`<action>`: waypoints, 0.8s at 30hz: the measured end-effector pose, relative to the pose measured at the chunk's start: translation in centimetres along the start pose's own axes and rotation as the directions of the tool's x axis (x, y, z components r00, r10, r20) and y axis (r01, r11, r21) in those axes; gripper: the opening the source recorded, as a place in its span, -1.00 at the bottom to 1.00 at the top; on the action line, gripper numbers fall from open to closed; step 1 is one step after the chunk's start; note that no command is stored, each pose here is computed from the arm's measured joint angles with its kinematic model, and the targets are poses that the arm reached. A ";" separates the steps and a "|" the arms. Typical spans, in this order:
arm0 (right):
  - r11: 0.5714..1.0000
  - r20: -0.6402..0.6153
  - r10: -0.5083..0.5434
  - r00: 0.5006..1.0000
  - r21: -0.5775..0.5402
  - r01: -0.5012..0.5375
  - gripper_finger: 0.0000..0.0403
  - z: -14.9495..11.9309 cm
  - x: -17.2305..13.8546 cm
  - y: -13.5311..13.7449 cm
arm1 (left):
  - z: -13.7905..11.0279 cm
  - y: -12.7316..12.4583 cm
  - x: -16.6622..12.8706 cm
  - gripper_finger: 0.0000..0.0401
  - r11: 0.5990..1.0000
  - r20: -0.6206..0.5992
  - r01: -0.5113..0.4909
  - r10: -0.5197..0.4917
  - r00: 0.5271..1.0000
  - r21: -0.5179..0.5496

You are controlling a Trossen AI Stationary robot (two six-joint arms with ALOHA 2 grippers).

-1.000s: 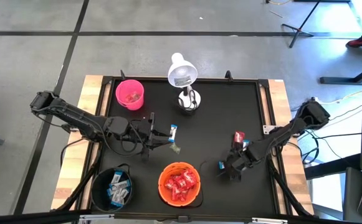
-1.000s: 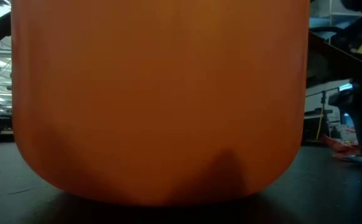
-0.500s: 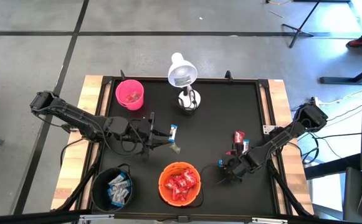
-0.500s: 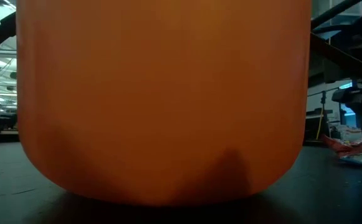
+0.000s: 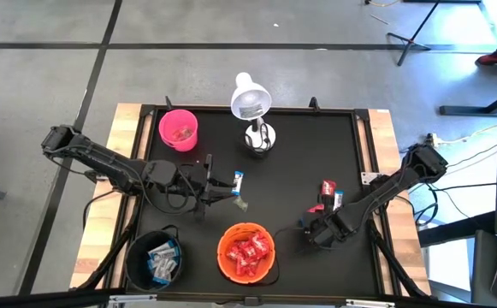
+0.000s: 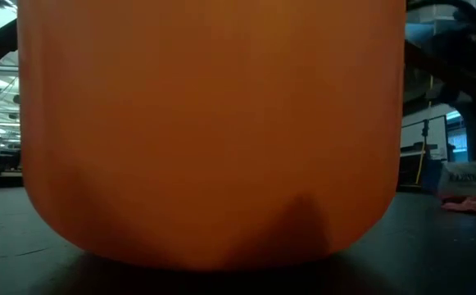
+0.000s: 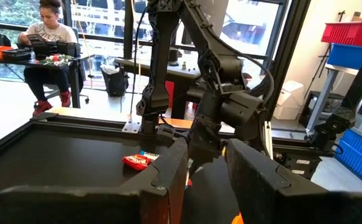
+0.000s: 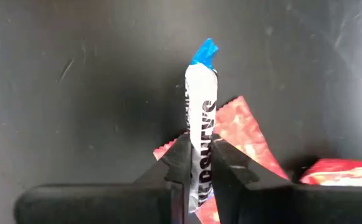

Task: Sort candy
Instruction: Put the white candy into the black bucket

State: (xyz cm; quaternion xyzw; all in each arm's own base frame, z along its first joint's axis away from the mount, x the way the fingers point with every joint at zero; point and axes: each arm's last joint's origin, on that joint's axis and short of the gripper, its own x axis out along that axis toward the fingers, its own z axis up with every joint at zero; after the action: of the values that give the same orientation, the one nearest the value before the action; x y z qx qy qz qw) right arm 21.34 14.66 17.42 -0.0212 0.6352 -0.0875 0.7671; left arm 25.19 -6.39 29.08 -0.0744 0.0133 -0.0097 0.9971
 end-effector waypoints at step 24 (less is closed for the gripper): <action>0.982 0.473 -0.119 0.873 -0.071 0.172 -0.87 7.0 -11.4 0.5 | -3.8 -0.8 4.4 -0.46 0.981 0.004 0.094 -0.096 0.995 0.170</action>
State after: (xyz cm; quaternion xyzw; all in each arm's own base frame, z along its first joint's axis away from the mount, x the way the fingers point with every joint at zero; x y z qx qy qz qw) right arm 26.25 16.42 29.78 -0.1320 0.4323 -0.1019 0.8862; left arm 29.47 -7.86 25.34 0.0099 0.0028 -0.0577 0.9983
